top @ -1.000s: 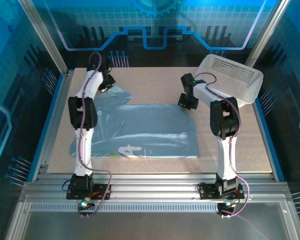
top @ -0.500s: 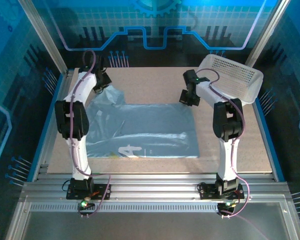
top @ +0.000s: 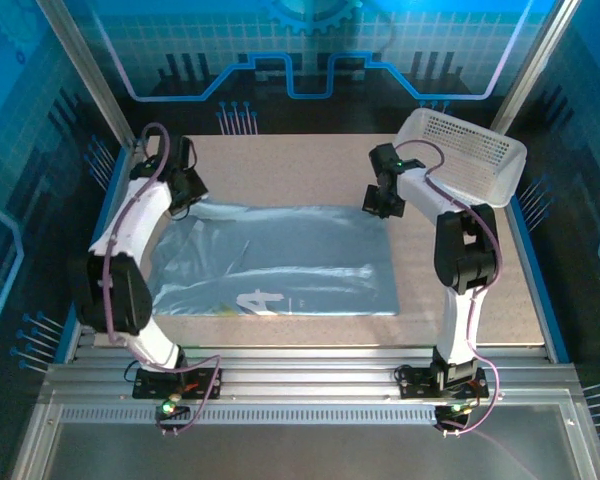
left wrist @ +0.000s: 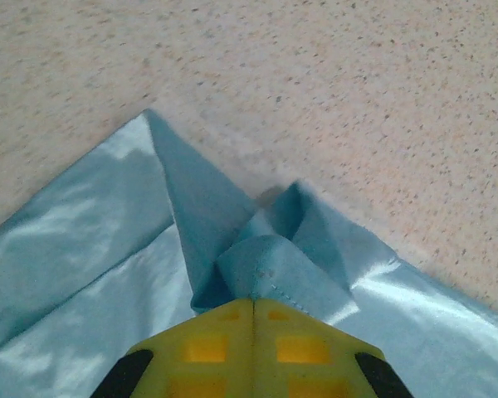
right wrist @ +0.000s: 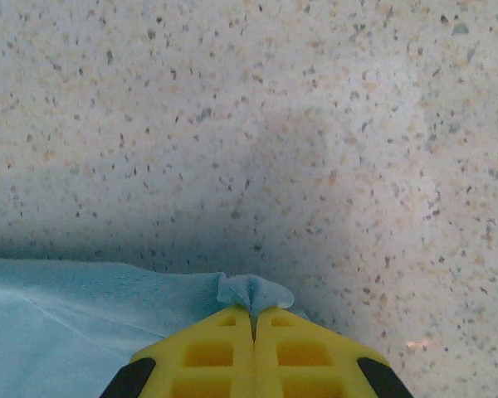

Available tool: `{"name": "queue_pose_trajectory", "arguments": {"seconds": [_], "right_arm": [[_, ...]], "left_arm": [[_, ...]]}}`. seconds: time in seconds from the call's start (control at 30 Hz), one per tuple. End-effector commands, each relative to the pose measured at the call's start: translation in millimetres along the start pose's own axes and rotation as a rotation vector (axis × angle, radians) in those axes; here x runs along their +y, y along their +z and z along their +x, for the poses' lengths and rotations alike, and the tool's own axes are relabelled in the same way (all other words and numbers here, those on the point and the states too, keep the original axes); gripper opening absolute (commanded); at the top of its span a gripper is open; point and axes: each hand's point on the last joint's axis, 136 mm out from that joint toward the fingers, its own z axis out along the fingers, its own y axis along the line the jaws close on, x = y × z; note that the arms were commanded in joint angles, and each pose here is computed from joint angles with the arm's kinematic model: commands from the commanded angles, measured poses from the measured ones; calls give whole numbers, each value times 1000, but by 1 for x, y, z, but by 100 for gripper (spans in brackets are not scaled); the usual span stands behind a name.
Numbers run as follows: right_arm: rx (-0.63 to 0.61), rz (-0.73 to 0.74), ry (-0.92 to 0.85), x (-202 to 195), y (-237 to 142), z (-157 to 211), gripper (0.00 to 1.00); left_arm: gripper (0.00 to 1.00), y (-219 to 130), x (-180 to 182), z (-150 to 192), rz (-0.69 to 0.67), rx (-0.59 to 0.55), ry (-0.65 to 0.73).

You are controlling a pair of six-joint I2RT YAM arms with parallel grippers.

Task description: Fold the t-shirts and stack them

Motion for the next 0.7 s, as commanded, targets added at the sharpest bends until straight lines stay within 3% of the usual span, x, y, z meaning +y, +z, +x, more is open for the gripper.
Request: {"name": "queue_pose_trajectory", "arguments": {"seconds": [0.0, 0.2, 0.4, 0.67], "right_arm": [[-30, 5, -44, 0, -18, 8, 0], [-31, 33, -53, -17, -29, 38, 0], [32, 61, -63, -34, -14, 71, 0], [56, 81, -76, -37, -14, 89, 0]], "left_arm": [[0, -15, 28, 14, -44, -18, -7], [0, -36, 67, 48, -96, -24, -39], [0, -45, 105, 73, -179, -24, -83], [0, -45, 122, 84, -214, -16, -131]]}}
